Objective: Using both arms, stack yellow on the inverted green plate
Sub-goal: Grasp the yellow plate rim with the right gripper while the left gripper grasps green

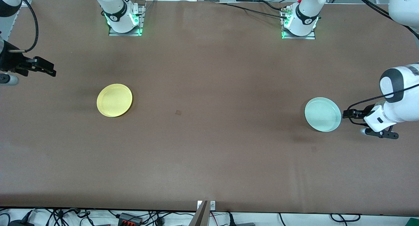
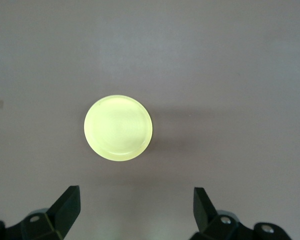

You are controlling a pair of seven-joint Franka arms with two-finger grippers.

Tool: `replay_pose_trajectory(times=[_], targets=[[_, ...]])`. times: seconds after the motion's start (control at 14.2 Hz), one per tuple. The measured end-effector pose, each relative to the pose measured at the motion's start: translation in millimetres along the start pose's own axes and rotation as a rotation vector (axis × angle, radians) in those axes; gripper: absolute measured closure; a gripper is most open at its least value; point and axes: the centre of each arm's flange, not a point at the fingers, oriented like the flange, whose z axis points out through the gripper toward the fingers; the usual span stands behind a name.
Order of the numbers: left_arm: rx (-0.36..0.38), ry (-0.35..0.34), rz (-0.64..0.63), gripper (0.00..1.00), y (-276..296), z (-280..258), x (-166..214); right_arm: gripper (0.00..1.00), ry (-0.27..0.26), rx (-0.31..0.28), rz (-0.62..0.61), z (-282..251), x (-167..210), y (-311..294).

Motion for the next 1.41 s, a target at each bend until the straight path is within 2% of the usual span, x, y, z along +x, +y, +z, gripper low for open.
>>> replay_pose_trajectory(times=[0.35, 0.42, 0.56, 0.63, 0.77, 0.85, 0.92, 1.06, 1.27, 1.41], targets=[[-0.020, 0.033, 0.004, 0.00, -9.9, 47.1, -16.3, 0.00, -0.173, 0.015, -0.015, 98.9, 37.3, 6.3], [-0.022, 0.030, 0.004, 0.05, -11.2, 52.6, -17.4, 0.00, -0.209, 0.018, -0.014, 122.9, 45.0, 7.3], [-0.031, 0.016, -0.004, 0.09, -14.0, 65.1, -19.7, 0.00, -0.255, 0.022, -0.013, 168.2, 59.6, 8.1], [-0.037, 0.010, -0.013, 0.09, -17.3, 73.3, -21.2, 0.00, -0.266, 0.024, -0.008, 188.8, 66.4, 9.2], [-0.049, 0.004, -0.032, 0.24, -24.2, 90.4, -23.8, 0.00, -0.294, 0.050, 0.024, 224.4, 74.5, 11.0], [-0.052, -0.001, -0.036, 0.24, -26.0, 97.1, -24.6, 0.00, -0.309, 0.060, 0.037, 240.1, 76.8, 11.4], [-0.054, -0.004, -0.038, 0.29, -26.8, 101.9, -25.0, 0.00, -0.315, 0.064, 0.045, 256.1, 79.5, 12.5], [-0.056, -0.007, -0.038, 0.49, -26.4, 105.2, -25.0, 0.00, -0.318, 0.066, 0.054, 290.1, 80.5, 14.5], [-0.058, -0.010, -0.037, 0.54, -25.7, 107.6, -25.0, 0.00, -0.325, 0.070, 0.071, 333.8, 67.8, 22.0], [-0.061, -0.016, -0.036, 0.67, -25.1, 111.3, -25.2, 0.00, -0.333, 0.072, 0.075, 348.7, 59.5, 23.1]])
